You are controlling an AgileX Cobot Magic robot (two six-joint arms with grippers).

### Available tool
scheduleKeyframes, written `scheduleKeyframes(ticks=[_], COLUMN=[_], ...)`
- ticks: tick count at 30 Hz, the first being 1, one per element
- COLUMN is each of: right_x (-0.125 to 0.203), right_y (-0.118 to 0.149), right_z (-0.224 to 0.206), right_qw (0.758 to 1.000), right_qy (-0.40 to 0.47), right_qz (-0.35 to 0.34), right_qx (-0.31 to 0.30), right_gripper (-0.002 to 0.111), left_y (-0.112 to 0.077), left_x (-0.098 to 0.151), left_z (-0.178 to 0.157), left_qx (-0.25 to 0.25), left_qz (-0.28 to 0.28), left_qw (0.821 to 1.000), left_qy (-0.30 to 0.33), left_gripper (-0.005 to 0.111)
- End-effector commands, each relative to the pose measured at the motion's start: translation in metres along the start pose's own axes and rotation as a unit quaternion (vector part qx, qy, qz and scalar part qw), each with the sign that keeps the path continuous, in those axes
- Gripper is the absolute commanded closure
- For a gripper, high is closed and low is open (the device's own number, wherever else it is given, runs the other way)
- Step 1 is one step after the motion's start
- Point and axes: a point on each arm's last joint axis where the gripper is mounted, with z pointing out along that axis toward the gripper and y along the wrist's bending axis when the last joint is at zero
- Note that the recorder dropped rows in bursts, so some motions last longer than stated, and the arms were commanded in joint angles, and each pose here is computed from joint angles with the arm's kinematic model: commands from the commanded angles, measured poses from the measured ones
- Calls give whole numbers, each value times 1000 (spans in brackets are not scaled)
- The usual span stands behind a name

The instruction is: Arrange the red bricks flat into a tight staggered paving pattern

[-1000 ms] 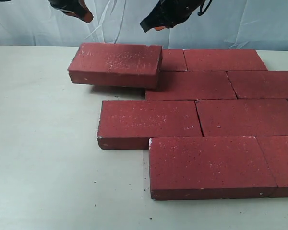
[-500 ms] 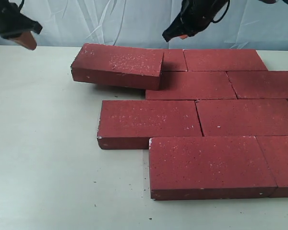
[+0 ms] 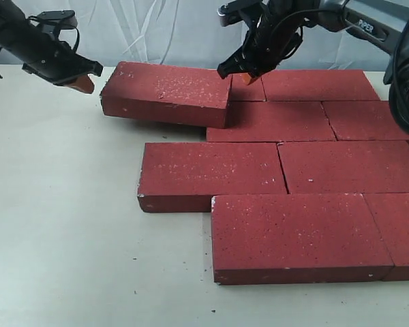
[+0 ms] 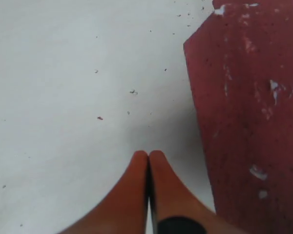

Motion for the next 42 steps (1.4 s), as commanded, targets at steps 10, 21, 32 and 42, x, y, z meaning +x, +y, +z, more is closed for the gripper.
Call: scheduleKeyframes(ticks=[10,21,32,42], right_x=[2,-6,-24,-33], right_y=[6,17,47,107], right_z=[20,7,-44,-45], right_qw=[999,993,991,985], right_qy=[5,-28,-53,-76], right_qz=[26,28,-8,-57], right_qx=[-43,-109,-125,-143], right_gripper=[109,109,109,109], left_y=[-26,-37,-58,-43], left_x=[-5,-3,-24,11], left_z=[13,10,-78,-102], left_qx=[10,36,-5,-63], left_qz=[26,52,87,59], left_qw=[999,998,996,996], left_qy=[-15,5,-25,3], left_gripper=[107,107,107,107])
